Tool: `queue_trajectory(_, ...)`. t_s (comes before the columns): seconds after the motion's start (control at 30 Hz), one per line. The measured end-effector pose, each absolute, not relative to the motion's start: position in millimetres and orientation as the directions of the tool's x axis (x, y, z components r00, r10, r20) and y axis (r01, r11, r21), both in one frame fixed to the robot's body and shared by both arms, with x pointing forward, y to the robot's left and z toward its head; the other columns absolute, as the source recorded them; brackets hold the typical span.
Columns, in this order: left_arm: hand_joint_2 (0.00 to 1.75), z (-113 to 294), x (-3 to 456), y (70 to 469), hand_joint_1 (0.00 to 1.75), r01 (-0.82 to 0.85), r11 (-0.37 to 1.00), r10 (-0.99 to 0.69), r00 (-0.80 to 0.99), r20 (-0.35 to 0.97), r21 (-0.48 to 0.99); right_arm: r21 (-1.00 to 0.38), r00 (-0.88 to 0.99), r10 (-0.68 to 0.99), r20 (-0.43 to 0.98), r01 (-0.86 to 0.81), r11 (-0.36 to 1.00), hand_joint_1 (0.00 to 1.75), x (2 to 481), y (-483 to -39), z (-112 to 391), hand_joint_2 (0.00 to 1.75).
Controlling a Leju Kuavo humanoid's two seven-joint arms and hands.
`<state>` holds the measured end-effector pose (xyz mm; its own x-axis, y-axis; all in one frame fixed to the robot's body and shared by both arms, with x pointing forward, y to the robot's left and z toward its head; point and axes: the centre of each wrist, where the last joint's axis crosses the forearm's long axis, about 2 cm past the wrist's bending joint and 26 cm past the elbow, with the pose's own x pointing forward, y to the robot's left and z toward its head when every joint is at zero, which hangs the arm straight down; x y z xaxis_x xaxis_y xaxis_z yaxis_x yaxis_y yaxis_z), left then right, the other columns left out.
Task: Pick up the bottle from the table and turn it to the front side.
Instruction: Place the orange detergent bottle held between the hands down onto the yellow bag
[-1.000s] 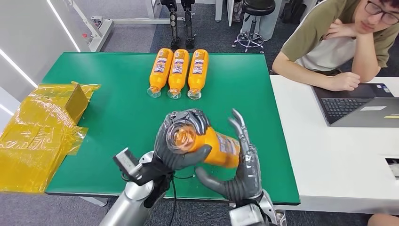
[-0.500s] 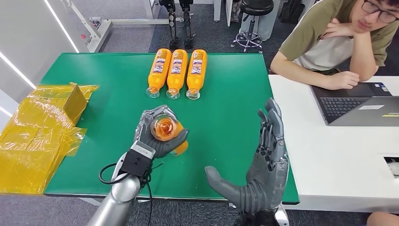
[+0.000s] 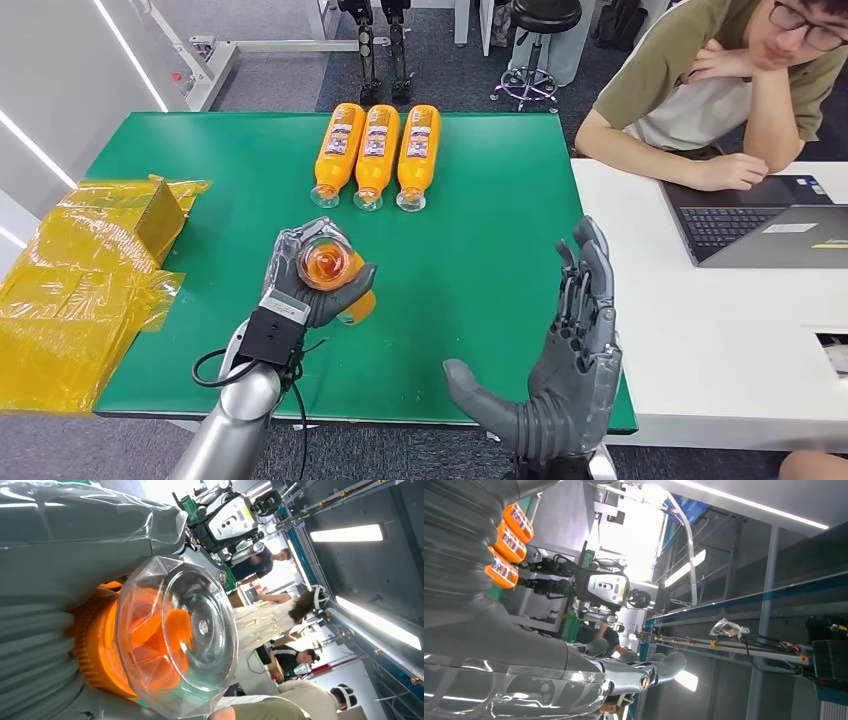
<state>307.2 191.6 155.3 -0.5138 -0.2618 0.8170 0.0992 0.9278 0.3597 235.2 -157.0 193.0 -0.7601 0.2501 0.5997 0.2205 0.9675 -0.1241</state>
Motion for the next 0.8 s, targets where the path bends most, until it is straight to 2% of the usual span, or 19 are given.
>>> queue_trajectory(0.33,1.75,155,307,193,1.75,0.093,0.925,-0.272,-0.515,0.813,0.368,-0.124,-0.76,0.25,0.6,0.221,0.967,0.0,235,-157,193,1.75)
queue_trajectory(0.8,1.75,148,308,221,1.75,-0.022,0.877,-0.423,-0.509,0.75,0.48,-0.113,-0.752,0.242,0.613,0.22,0.969,0.0,230,-159,189,1.75)
